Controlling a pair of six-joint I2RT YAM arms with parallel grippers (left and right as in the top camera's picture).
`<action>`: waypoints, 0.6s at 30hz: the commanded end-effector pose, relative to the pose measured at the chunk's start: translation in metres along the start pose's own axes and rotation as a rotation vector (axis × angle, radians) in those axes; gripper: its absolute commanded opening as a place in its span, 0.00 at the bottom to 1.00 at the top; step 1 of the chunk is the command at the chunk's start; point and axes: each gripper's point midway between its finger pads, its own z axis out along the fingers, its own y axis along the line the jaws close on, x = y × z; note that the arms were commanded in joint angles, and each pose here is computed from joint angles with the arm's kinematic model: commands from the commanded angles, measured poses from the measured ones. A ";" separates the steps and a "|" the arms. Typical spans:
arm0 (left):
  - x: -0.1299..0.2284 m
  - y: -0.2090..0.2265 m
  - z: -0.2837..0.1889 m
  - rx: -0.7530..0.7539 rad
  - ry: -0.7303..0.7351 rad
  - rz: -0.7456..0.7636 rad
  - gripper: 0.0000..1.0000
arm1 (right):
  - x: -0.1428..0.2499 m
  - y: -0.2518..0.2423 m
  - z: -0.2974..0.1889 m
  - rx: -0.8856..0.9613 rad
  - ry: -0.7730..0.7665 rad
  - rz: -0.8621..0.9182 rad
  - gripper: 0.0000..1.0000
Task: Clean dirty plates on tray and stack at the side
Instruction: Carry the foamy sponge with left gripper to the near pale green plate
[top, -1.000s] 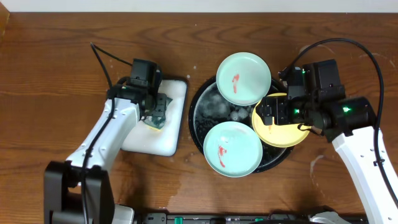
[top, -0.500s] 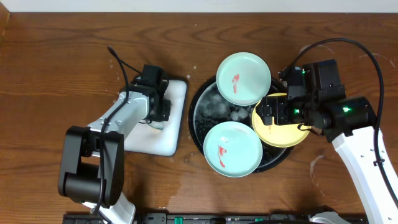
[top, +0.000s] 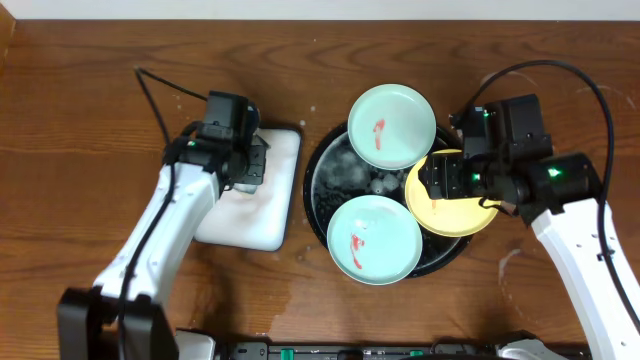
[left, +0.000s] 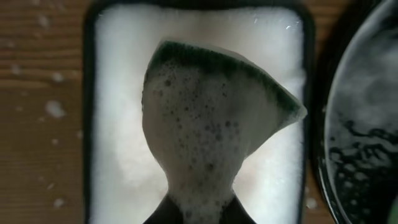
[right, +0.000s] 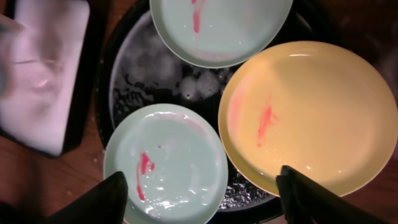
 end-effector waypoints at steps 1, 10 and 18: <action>-0.009 0.002 -0.021 -0.004 -0.051 -0.023 0.08 | 0.005 0.000 0.015 0.018 0.052 -0.007 0.71; -0.005 -0.028 -0.040 0.180 -0.057 -0.060 0.08 | 0.016 0.007 0.042 -0.019 0.157 -0.001 0.57; 0.018 -0.035 -0.041 0.222 0.045 -0.093 0.08 | 0.088 0.000 0.074 0.056 0.481 0.012 0.57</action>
